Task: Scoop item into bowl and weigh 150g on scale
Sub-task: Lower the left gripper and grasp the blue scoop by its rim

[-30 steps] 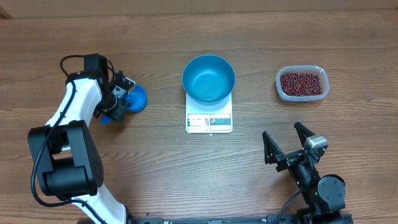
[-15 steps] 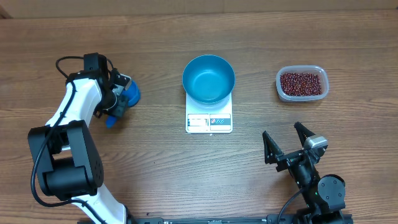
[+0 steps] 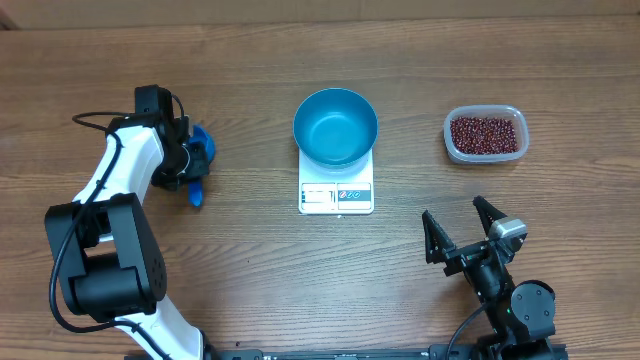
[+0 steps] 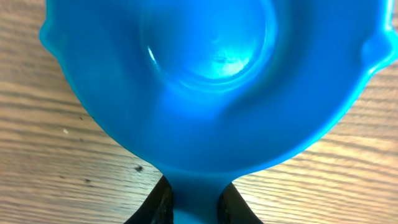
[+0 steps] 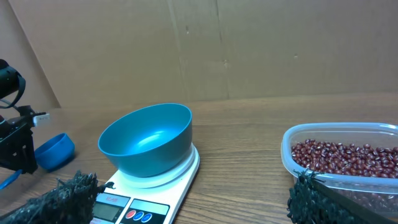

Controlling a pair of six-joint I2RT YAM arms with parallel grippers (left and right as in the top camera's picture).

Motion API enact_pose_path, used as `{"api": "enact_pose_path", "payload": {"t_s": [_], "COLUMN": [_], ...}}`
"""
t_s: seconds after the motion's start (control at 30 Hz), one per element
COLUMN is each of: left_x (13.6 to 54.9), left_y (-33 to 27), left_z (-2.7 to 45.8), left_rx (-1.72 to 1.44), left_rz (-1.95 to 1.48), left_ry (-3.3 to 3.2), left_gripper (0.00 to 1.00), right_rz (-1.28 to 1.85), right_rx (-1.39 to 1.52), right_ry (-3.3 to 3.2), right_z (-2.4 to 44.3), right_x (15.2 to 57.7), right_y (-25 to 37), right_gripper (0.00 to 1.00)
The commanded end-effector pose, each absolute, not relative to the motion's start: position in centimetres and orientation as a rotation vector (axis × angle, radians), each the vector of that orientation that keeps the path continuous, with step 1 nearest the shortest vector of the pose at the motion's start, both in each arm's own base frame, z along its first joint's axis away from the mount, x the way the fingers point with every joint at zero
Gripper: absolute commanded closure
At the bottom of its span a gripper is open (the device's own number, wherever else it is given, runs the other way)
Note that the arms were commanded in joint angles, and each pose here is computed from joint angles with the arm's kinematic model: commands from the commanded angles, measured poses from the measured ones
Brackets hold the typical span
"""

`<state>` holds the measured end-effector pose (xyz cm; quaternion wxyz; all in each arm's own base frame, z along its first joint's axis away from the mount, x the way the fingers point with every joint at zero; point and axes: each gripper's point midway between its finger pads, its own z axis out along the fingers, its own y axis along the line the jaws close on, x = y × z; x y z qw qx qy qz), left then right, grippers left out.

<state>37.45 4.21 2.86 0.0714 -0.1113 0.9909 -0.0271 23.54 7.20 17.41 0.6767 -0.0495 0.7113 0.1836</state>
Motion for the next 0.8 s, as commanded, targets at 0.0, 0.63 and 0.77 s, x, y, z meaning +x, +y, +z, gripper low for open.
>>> {"api": "enact_pose_path", "payload": {"t_s": [0.0,0.63,0.77], "left_x": [37.10,37.57,37.93], "left_y": [3.26,2.86,2.91], "left_z": [2.54,2.66,2.71], "left_rx": [-0.641,-0.804,-0.799], "left_rz": [-0.193,-0.248,-0.249], "left_ry": [2.955,2.905,2.891], "left_gripper": [0.93,0.44,0.43], "right_rz": [0.408,0.408,0.408], "right_rx": [-0.100,-0.100,-0.101], "right_ry": [1.595,1.595,1.595], "right_z": [17.25,17.25,17.25], "right_x": [23.60,23.60,23.60], "right_y": [7.01,7.01,7.02], "right_gripper": [0.00,0.00,0.00]}}
